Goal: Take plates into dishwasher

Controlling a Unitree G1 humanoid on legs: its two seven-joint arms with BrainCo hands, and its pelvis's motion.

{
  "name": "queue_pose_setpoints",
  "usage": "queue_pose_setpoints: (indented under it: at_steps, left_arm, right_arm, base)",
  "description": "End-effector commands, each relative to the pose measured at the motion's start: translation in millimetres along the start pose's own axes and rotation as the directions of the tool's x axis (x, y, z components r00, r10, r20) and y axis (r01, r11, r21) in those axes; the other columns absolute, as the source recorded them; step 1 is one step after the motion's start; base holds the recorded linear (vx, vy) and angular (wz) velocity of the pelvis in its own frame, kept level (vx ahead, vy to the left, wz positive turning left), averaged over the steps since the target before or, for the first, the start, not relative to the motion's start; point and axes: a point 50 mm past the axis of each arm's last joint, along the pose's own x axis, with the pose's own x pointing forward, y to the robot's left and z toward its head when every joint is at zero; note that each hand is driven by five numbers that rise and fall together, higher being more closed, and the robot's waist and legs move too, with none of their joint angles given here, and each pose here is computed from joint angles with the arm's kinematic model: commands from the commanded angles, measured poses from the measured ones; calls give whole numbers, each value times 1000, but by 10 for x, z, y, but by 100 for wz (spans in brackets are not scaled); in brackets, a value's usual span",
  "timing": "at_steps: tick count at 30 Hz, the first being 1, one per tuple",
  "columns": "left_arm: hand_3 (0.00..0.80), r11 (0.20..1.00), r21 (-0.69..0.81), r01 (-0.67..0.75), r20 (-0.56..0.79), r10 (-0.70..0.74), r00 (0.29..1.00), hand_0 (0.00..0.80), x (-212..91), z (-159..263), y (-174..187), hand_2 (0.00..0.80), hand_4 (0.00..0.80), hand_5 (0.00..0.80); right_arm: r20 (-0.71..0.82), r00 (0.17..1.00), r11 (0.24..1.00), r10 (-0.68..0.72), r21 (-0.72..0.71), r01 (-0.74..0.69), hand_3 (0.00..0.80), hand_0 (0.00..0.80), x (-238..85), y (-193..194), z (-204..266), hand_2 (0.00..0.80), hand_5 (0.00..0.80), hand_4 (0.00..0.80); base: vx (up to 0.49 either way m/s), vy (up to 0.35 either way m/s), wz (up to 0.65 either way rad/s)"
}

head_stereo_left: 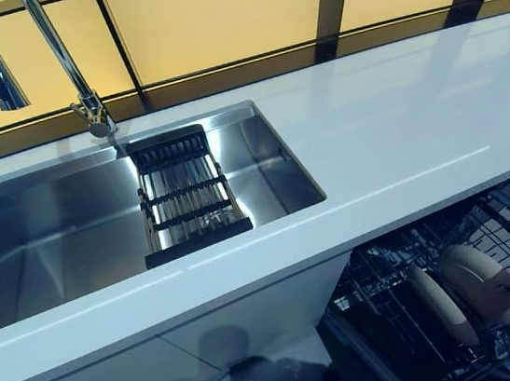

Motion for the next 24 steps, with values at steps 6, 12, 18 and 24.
queue_pose_setpoints:
  at_steps: [6, 12, 18, 24]
  left_arm:
    - [0, 997, -30, -71, 10, 71, 997, 0, -11, 116, 271, 0, 0, 0]
    - [0, 995, -52, -79, -1, 79, 997, 0, -9, 102, 273, 0, 0, 0]
    - [0, 995, -58, -85, -8, 85, 996, 0, -9, 81, 276, 0, 0, 0]
    - [0, 994, -65, -93, -14, 93, 996, 0, -10, 58, 281, 0, 0, 0]
  right_arm:
    - [-72, 982, 984, -173, 33, 176, 0, 0, 92, -681, -141, 0, 0, 0]
    - [-131, 962, 966, -238, 74, 249, 0, 0, 70, -939, -290, 0, 0, 0]
    - [-185, 951, 957, -247, 108, 269, 0, 0, 58, -979, -442, 0, 0, 0]
    - [-233, 945, 948, -230, 165, 271, 0, 0, 46, -910, -525, 0, 0, 0]
  base:
    - [20, 23, -5]
    - [11, 34, -4]
    - [9, 20, -4]
    - [9, 20, -3]
